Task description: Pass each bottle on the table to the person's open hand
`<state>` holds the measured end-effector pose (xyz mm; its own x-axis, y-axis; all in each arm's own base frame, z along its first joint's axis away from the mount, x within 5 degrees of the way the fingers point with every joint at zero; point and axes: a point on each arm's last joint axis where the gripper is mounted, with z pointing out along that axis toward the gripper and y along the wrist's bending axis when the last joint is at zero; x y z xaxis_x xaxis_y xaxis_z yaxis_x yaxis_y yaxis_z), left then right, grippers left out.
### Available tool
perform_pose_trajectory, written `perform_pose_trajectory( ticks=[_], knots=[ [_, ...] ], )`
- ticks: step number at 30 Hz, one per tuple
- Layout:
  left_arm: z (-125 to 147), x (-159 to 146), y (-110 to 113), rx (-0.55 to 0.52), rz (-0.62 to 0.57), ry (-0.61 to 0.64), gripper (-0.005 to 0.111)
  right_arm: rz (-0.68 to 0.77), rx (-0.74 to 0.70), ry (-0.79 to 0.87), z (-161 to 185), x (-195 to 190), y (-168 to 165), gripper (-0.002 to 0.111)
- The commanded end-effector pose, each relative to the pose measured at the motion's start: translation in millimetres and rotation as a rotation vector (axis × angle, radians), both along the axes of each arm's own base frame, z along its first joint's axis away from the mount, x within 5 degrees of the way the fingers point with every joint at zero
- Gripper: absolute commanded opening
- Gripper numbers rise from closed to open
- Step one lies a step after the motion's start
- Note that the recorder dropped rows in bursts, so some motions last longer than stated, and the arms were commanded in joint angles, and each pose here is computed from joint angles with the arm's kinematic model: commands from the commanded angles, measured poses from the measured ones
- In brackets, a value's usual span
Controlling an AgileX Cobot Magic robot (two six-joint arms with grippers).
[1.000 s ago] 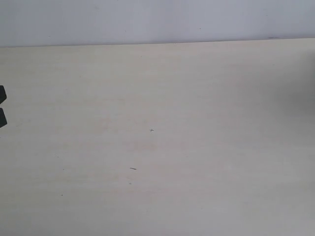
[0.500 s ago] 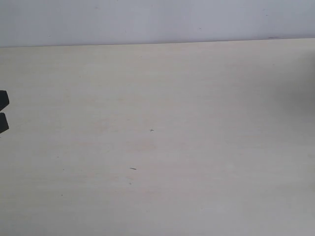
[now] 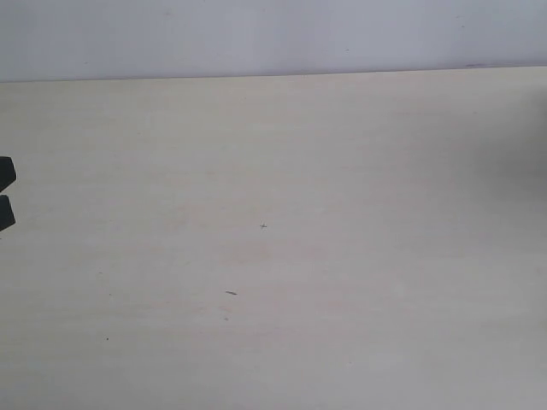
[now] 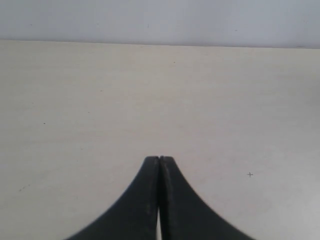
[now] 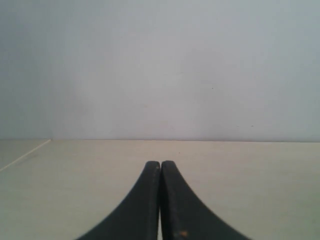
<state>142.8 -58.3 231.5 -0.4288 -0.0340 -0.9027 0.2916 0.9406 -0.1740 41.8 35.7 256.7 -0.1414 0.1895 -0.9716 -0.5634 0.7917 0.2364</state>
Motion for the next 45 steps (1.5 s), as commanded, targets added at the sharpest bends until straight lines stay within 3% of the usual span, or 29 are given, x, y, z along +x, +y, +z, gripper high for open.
perform_pose_trajectory(
  ticks=[1,23,27,32,35,39,45],
  knots=[
    [0,0,1,0.0,0.008,-0.008,0.0,0.0,-0.001,-0.001,-1,0,0,0.0],
    [2,1,2,0.021,0.008,-0.046,0.0,0.0,0.005,0.003,-1,0,0,0.0],
    [16,7,4,0.022,0.039,-0.169,0.0,0.0,0.005,0.003,-1,0,0,0.0],
    [52,14,-5,0.097,-0.047,-0.259,0.0,0.0,0.005,0.003,-1,0,0,0.0],
    [48,-3,1,0.104,-0.059,-0.31,0.0,0.0,0.005,0.003,-1,0,0,0.0],
    [39,-50,23,0.031,-0.022,-0.496,0.0,0.0,0.005,0.003,-1,0,0,0.0],
    [32,-76,32,-0.004,-0.03,-0.579,0.0,0.0,0.005,0.003,-1,0,0,0.0]
  ],
)
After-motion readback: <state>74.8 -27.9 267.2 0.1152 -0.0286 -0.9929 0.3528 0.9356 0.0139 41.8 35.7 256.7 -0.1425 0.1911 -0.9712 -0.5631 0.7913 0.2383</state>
